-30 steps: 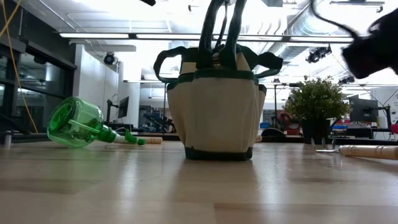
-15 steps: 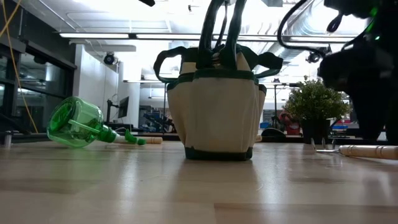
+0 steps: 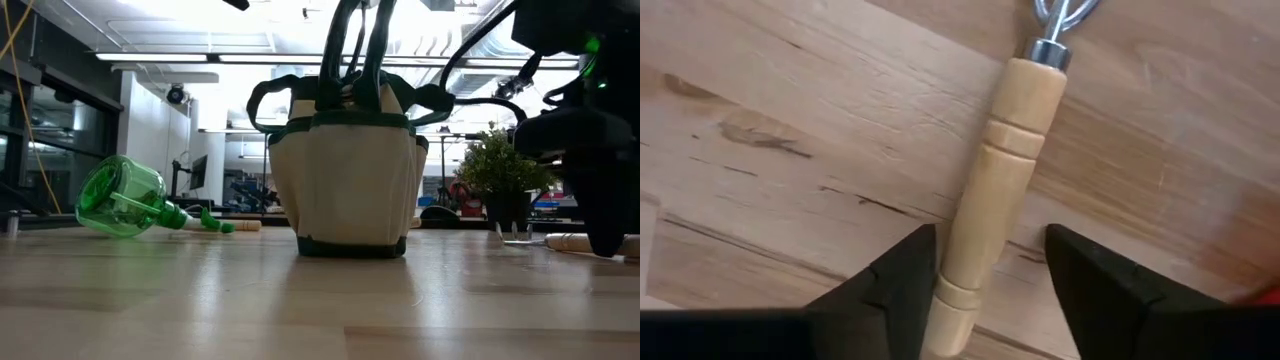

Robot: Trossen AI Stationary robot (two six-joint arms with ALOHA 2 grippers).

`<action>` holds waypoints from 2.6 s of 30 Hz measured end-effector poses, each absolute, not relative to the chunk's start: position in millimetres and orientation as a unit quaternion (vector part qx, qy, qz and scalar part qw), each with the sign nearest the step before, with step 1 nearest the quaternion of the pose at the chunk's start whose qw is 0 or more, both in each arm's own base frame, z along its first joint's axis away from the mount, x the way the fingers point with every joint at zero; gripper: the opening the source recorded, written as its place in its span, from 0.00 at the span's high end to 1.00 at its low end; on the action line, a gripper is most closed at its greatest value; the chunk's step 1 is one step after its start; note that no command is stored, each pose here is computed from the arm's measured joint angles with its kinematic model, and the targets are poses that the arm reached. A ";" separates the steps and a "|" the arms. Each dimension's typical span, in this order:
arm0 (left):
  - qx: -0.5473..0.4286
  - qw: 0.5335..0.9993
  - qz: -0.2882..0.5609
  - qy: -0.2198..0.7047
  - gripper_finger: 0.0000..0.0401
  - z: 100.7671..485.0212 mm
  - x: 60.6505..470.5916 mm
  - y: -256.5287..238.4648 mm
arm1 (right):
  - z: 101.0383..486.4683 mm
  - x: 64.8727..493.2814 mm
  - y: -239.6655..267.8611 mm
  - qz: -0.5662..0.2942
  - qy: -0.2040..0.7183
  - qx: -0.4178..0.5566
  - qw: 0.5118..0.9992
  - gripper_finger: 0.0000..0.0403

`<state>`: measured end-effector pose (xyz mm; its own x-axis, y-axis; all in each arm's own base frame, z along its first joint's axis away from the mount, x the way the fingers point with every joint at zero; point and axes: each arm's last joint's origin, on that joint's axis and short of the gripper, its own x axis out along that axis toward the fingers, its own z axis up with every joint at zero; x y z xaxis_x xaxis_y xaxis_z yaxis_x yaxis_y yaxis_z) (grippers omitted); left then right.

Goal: Pick & Place Garden tools in Gardening bag
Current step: Put the brown hand rake into the white gardening bag

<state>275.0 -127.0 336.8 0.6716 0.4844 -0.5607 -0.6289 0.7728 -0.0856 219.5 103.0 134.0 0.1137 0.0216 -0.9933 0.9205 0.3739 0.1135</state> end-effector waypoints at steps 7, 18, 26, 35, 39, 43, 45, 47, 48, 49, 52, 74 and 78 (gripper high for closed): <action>-0.137 0.904 0.309 0.263 0.57 336.9 275.0 -127.0 | 133.4 217.1 102.5 -0.351 0.579 0.400 0.618 0.74; -0.136 0.905 0.304 0.267 0.57 336.8 275.2 -127.3 | 145.1 209.5 103.6 -0.275 0.632 0.385 0.614 0.86; -0.089 0.936 0.231 0.249 0.57 351.4 284.8 -128.3 | 182.0 190.2 99.1 -0.175 0.667 0.402 0.602 0.86; -0.057 0.966 0.154 0.198 0.57 387.3 310.6 -102.8 | 251.2 159.2 84.1 -0.135 0.654 0.393 0.632 0.86; -0.058 0.974 0.142 0.164 0.57 397.6 321.3 -86.0 | 281.8 157.7 79.3 -0.125 0.596 0.379 0.697 0.86; -0.065 0.979 0.133 0.137 0.57 404.1 327.3 -73.6 | 307.6 160.7 77.1 -0.112 0.542 0.358 0.752 0.86; -0.064 0.983 0.122 0.121 0.57 407.9 330.0 -69.1 | 317.9 162.8 77.4 -0.093 0.528 0.347 0.769 0.86; -0.061 0.987 0.107 0.098 0.57 413.0 332.8 -64.3 | 325.8 166.9 75.9 -0.081 0.519 0.340 0.780 0.86; -0.059 0.989 0.101 0.087 0.57 414.6 335.4 -62.1 | 329.2 169.8 75.2 -0.075 0.516 0.336 0.784 0.86; -0.056 0.991 0.095 0.072 0.57 416.4 338.8 -60.0 | 331.6 172.6 74.3 -0.070 0.516 0.331 0.787 0.86; -0.034 0.995 0.080 0.053 0.57 419.4 342.7 -54.7 | 335.9 183.2 70.6 -0.055 0.518 0.314 0.794 0.86; 0.132 0.968 0.021 0.213 0.57 408.9 388.0 -64.5 | 342.5 243.4 49.3 -0.037 0.519 0.244 0.818 0.86; 0.188 0.954 0.040 0.232 0.53 404.0 386.4 -73.7 | 343.4 243.9 45.1 -0.047 0.515 0.254 0.818 0.86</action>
